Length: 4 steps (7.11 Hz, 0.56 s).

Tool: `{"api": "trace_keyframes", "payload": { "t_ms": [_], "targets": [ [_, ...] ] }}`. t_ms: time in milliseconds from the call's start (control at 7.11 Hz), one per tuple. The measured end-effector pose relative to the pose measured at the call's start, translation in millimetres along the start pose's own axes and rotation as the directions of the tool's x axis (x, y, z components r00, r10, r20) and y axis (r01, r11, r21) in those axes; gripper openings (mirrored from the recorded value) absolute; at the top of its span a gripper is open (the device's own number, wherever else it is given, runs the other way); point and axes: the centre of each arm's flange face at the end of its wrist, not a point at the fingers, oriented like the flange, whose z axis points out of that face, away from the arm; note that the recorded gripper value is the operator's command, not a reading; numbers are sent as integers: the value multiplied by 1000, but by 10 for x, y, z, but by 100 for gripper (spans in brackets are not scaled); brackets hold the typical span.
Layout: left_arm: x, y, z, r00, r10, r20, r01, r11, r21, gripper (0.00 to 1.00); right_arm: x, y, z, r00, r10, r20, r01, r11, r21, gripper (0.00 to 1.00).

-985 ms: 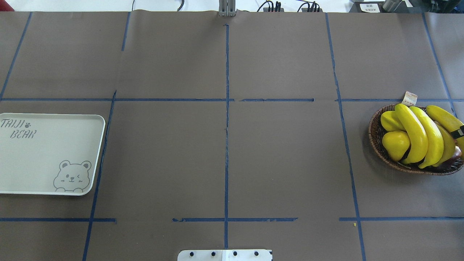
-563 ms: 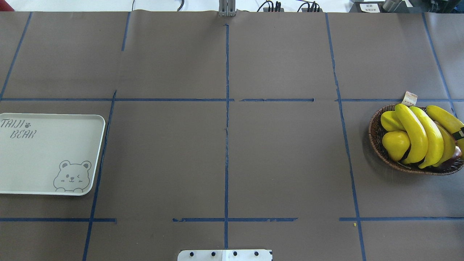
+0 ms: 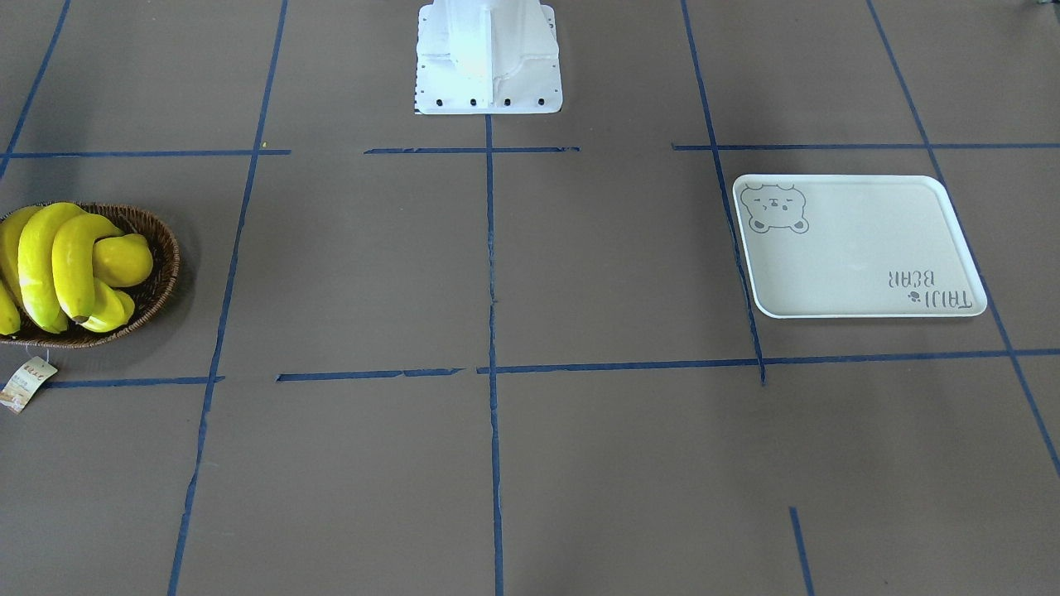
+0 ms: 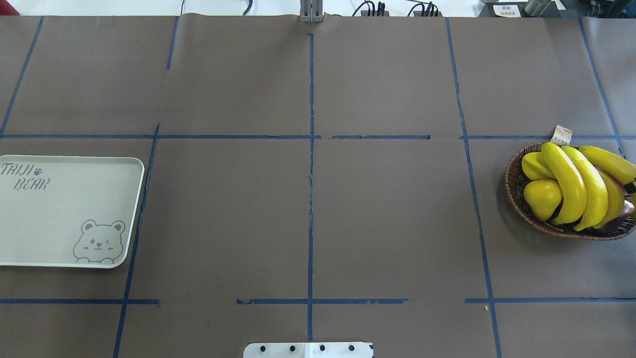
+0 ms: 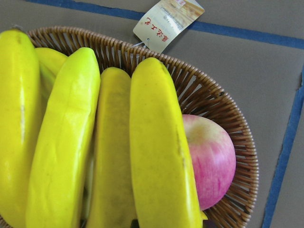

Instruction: Transfer all bananas from basket to plate

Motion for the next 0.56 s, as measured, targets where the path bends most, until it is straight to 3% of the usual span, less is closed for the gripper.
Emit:
{"api": "trace_keyframes", "payload": {
  "t_ms": [281, 563],
  "targets": [
    [22, 0, -19, 1000, 2, 0, -2, 1000, 3, 100, -37, 5, -58, 1000, -9, 5, 9, 1000, 13, 0],
    [56, -8, -47, 1000, 4, -1, -4, 1000, 8, 100, 51, 100, -289, 1000, 9, -1, -8, 998, 59, 0]
  ]
}}
